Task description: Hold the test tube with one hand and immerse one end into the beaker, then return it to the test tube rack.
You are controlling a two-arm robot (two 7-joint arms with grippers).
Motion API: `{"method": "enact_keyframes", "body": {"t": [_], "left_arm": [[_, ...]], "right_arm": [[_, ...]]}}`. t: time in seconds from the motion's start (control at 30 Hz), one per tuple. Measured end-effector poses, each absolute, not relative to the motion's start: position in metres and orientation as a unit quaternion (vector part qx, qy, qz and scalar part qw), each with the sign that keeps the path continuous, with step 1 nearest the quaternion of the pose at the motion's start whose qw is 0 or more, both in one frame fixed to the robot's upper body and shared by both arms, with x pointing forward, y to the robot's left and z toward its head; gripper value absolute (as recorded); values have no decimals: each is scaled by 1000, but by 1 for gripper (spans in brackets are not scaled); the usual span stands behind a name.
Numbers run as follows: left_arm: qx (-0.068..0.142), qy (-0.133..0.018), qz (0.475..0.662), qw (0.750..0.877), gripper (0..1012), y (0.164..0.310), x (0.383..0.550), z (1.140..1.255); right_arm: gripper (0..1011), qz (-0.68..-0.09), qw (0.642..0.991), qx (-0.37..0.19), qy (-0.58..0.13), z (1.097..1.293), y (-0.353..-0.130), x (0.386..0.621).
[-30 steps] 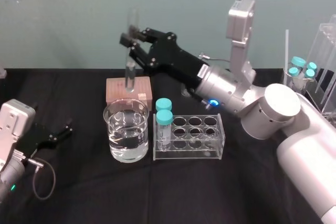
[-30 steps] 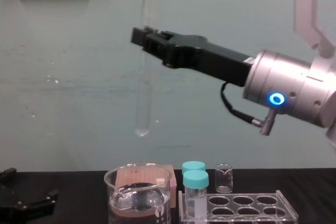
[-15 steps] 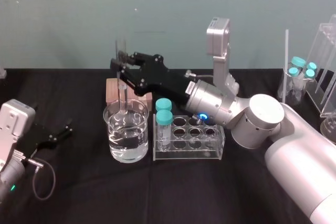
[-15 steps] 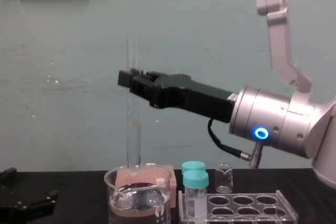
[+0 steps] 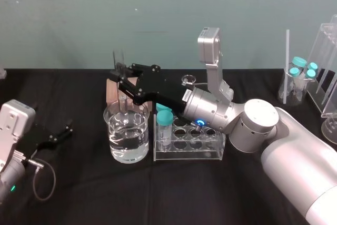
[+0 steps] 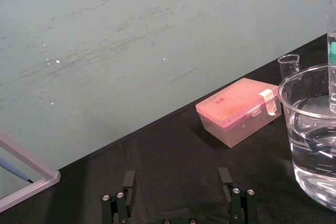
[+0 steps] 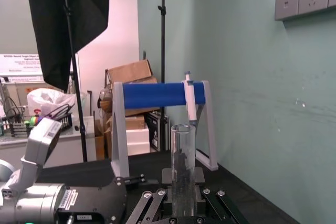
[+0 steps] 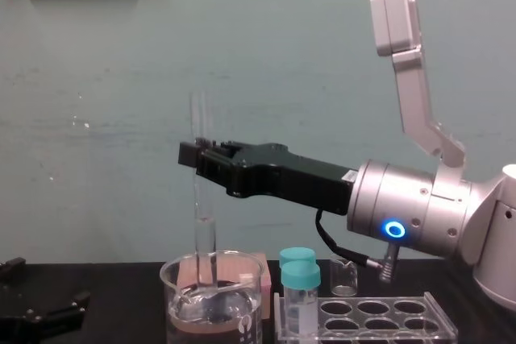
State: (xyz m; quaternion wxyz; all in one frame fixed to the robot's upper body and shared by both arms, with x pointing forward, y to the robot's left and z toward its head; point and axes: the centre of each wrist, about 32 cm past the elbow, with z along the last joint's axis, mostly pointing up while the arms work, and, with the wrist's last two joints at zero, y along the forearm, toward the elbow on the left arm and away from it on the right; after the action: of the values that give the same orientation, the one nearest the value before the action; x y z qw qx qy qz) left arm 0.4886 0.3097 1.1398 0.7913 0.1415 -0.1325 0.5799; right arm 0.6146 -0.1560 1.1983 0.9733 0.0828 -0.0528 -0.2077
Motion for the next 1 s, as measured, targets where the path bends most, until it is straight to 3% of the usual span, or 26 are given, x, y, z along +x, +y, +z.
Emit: {"method": "enact_keyframes", "body": {"t": [1.0], "left_arm": [[141,-132,580,791,1000,310,489,1140]], "right_arm": [[226,-218,974,57,-26,1185,-160,614]]}}
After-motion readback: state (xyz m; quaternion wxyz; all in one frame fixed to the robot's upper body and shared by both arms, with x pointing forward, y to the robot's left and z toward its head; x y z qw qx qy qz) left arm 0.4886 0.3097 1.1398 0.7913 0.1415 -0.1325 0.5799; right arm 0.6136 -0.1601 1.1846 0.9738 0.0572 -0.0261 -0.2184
